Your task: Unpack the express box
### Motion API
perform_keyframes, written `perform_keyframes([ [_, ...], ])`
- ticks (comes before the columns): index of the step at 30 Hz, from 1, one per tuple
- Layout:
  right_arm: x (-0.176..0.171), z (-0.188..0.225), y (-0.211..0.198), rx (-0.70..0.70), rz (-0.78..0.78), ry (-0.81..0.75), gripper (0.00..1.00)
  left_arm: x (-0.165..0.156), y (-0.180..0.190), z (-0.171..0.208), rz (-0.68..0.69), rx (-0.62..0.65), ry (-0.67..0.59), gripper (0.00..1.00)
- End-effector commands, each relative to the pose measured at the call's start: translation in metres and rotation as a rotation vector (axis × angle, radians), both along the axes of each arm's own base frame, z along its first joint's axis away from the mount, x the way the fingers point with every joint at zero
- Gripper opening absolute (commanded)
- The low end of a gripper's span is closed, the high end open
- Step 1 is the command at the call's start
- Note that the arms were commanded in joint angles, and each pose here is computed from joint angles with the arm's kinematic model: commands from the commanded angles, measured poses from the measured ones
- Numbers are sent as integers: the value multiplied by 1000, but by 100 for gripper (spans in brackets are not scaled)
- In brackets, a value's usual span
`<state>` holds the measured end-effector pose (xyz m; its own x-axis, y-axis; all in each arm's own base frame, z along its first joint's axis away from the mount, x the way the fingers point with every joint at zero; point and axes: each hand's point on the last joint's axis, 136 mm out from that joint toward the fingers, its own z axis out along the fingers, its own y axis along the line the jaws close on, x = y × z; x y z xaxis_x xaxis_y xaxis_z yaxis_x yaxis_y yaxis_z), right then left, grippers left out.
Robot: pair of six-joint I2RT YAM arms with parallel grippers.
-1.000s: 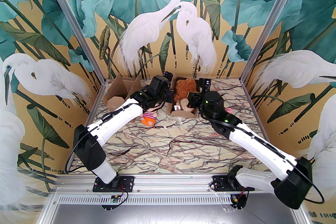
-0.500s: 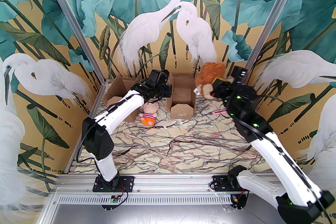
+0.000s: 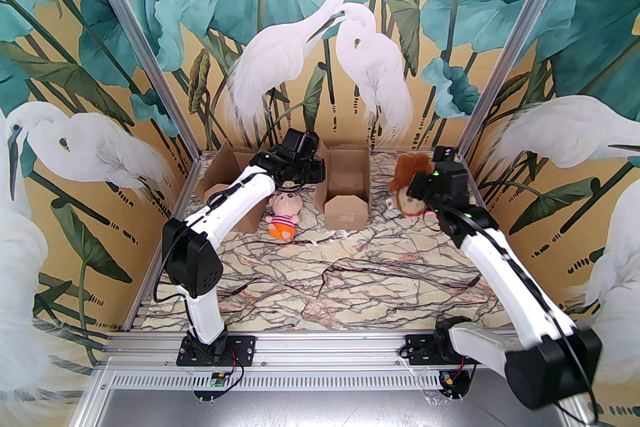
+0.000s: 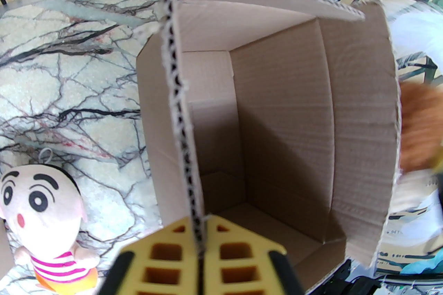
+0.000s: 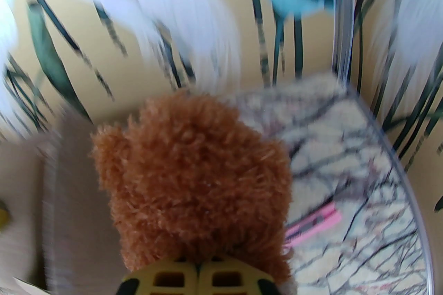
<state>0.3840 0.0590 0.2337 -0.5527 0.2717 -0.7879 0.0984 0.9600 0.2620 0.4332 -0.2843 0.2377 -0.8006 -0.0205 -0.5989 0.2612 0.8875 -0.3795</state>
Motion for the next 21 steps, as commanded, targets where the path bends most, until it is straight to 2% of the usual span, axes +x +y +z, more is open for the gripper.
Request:
perform_keyframes([
  [1, 11, -30, 16, 38, 68, 79, 0, 1, 1, -11, 2, -3, 52, 16],
  [6, 29, -92, 23, 63, 81, 210, 0, 5, -3, -5, -9, -25, 40, 25],
  [7, 31, -104, 23, 64, 84, 240, 0, 6, -3, -5, -10, -29, 38, 30],
  [9, 36, -119, 25, 66, 93, 295, 13, 8, -3, -2, -10, -34, 24, 43],
  [11, 40, -126, 26, 66, 93, 323, 21, 10, -2, 3, -11, -29, -2, 50],
  [12, 41, -126, 26, 64, 92, 320, 30, 11, -1, 8, -13, -25, -27, 55],
  [14, 42, -119, 23, 54, 83, 296, 64, 12, 4, 22, -8, -22, -88, 67],
  [16, 41, -104, 18, 31, 68, 256, 88, 9, 11, 40, -3, -36, -177, 74],
  [17, 40, -97, 16, 20, 62, 241, 96, 6, 14, 50, 1, -46, -223, 77],
  [19, 34, -81, 10, -8, 55, 198, 99, -2, 27, 68, 28, -56, -316, 84],
  [20, 31, -76, 7, -18, 49, 184, 99, -7, 34, 76, 42, -56, -357, 94],
  [21, 27, -68, 3, -32, 37, 160, 99, -14, 44, 83, 63, -57, -403, 99],
])
